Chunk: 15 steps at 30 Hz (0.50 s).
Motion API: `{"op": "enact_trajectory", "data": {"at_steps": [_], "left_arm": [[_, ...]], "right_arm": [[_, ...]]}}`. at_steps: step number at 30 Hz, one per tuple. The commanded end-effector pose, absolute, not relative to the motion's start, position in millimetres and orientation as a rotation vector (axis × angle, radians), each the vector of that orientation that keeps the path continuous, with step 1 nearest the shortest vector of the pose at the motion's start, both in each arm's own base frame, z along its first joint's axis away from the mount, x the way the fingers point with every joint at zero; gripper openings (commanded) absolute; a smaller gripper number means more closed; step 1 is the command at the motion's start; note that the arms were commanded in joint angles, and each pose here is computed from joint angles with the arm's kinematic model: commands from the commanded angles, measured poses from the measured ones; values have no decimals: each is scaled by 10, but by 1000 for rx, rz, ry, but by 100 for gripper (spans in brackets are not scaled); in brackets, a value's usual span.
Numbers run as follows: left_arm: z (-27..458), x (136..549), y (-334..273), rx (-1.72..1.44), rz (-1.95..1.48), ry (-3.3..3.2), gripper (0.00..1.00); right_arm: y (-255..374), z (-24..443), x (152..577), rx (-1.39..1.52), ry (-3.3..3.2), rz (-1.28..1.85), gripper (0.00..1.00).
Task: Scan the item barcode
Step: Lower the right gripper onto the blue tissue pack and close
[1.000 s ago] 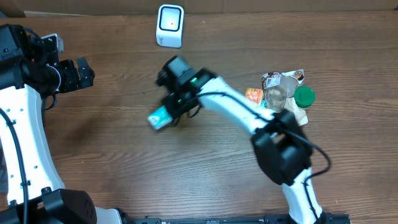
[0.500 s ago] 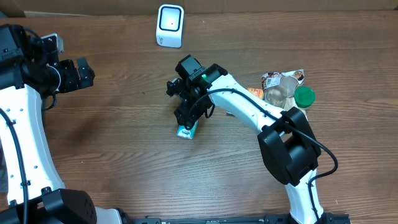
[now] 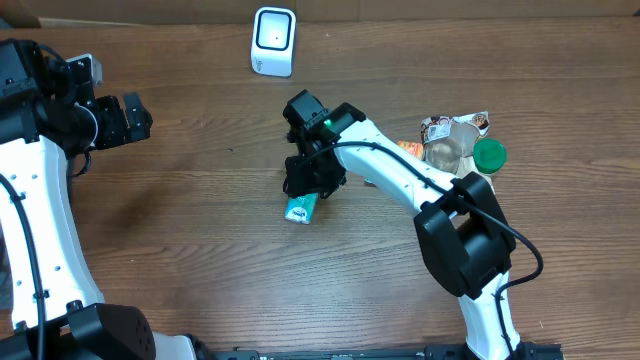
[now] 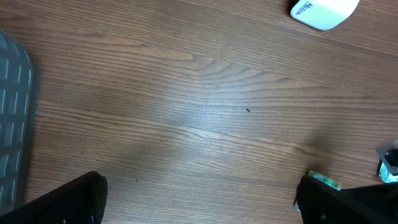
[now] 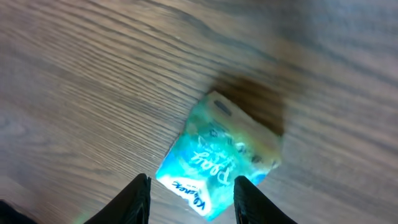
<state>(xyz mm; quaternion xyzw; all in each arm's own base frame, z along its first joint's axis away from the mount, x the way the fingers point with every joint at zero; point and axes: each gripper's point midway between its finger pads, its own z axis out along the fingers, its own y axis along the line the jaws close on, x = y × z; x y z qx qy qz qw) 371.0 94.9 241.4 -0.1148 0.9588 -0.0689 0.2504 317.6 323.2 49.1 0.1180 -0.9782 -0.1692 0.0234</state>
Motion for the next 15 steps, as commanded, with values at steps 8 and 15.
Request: {"op": "enact_trajectory", "data": {"at_steps": [8, 15], "left_arm": [[2445, 3709, 936, -271, -181, 2602, 100], [2445, 3709, 936, -271, -181, 2602, 100]], "right_arm": [[3309, 288, 2591, 300, -2914, -418, 37], [3237, 211, 2540, 322, -2935, -327, 33]]}}
